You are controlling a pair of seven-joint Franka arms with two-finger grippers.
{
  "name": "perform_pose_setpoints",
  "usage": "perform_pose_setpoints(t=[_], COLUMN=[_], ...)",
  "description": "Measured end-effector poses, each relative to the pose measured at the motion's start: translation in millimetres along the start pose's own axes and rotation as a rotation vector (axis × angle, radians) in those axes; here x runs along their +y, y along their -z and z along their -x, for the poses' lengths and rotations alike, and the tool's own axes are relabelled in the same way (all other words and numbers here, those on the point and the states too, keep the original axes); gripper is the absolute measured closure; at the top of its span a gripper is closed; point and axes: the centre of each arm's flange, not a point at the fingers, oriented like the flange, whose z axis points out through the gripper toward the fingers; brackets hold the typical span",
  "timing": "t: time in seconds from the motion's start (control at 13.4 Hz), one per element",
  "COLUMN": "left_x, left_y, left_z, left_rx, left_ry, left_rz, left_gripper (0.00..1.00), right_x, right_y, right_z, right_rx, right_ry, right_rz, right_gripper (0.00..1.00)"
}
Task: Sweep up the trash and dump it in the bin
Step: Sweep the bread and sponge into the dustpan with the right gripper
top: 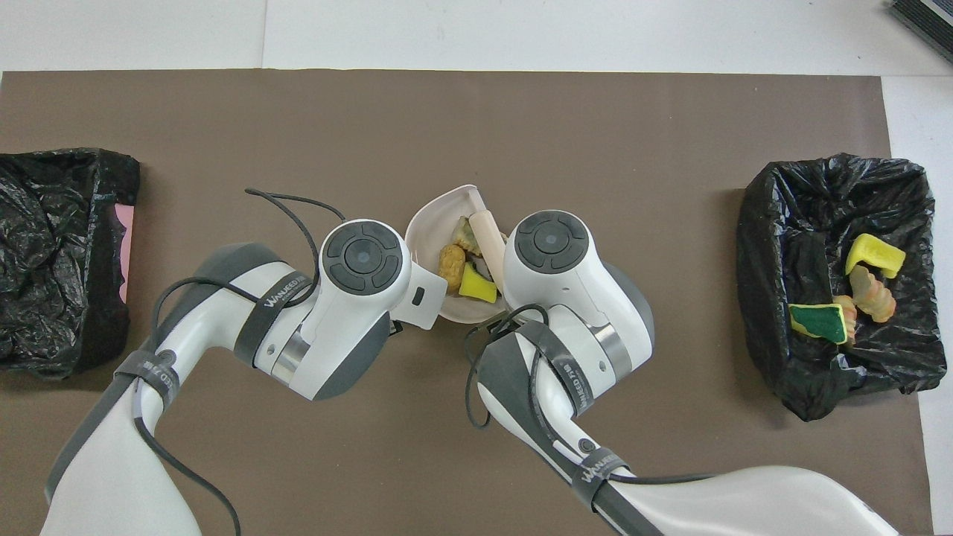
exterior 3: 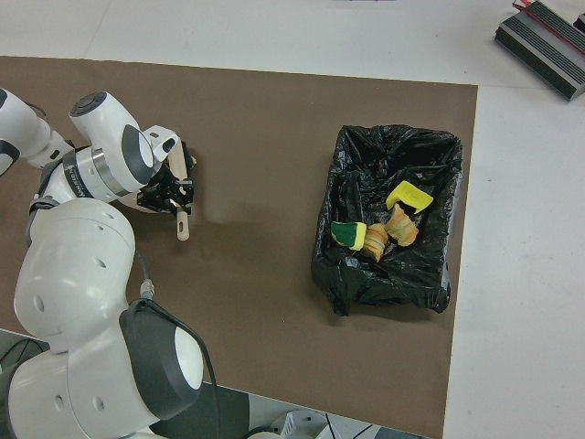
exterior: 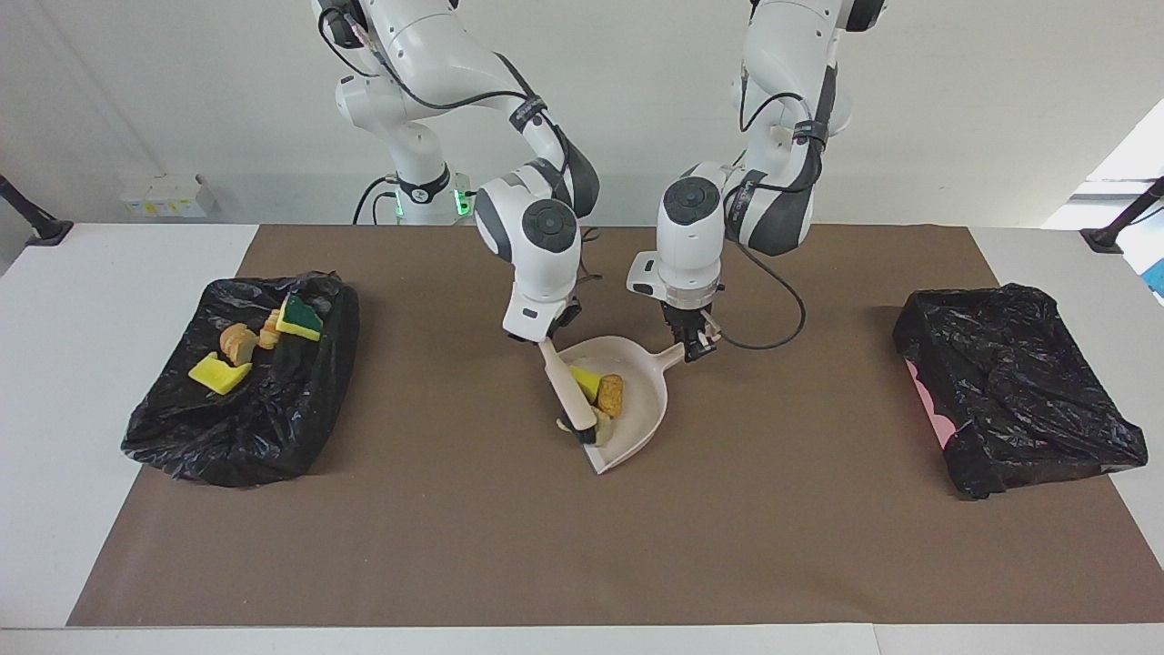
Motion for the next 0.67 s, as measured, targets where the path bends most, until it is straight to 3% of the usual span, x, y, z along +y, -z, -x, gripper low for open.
perform_pose_setpoints(t=[0.22, 0.67], left_x=[-0.8, -14.8], left_y=[0.1, -1.4], left_z=[0.5, 10.7], left_rx=[0.002, 0.004], left_ry=[0.000, -0.095], left_rz=[-0.001, -0.004], left_gripper=[0.68, 0.68], right_x=[-8.0, 55.5], right_y=[14.7, 79.3], right_z=[6.7, 25.1], right_rx=[-0.005, -0.020], right_ry=[-0.001, -0.102], right_rz=[-0.027, -0.023], right_gripper=[0.74, 0.74])
